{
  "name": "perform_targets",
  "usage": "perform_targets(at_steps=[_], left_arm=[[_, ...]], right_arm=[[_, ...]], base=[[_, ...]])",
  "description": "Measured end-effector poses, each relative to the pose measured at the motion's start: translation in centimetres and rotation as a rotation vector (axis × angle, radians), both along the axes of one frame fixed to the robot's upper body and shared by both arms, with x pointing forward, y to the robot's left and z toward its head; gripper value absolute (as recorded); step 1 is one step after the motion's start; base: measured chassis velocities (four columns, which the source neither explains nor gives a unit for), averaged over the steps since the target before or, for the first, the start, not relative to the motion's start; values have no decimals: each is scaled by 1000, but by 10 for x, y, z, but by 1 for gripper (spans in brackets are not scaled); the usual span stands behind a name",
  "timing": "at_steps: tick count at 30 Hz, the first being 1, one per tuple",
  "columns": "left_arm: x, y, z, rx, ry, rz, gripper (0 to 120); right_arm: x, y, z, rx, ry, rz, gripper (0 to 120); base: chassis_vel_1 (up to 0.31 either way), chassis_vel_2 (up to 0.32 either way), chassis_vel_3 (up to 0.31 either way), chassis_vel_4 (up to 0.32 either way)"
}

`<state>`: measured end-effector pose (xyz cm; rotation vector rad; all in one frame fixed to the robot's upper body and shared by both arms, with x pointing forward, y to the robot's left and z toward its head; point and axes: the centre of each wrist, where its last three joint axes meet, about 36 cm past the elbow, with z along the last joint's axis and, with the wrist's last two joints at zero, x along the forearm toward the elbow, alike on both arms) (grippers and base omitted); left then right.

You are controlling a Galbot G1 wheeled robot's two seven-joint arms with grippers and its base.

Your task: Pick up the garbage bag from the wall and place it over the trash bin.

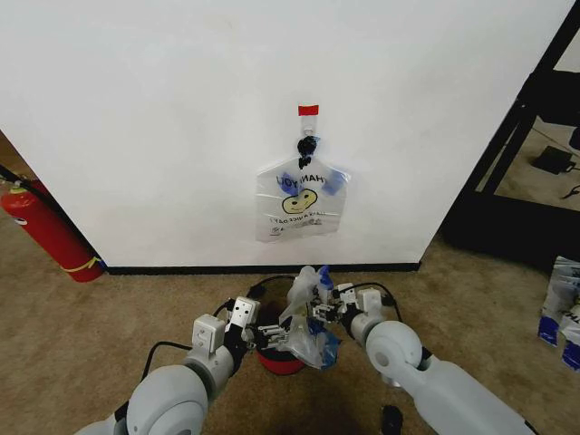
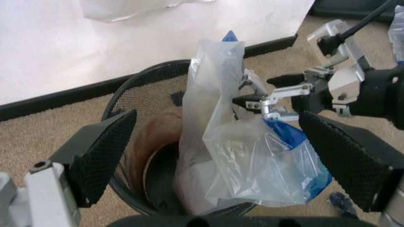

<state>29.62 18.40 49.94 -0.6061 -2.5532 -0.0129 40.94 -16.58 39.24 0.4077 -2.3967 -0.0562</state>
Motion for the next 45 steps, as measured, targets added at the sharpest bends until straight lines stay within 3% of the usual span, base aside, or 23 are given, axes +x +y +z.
perform_targets(at_steps=[7, 11, 33, 45], left_arm=[[0, 0, -1, 0, 4, 0, 100], [1, 0, -1, -1, 4, -1, 100], [-2, 1, 1, -8, -3, -4, 100], [-6, 1, 17, -27, -26, -21, 100]], right_arm=[[2, 6, -5, -9, 14, -3, 86], [5, 10, -11, -10, 29, -9, 80], [16, 33, -9, -40, 68, -13, 1], [4, 31, 15, -15, 41, -71, 0]], base=[[0, 0, 0, 0], [0, 0, 0, 0], [0, 0, 0, 0], [0, 0, 0, 0]])
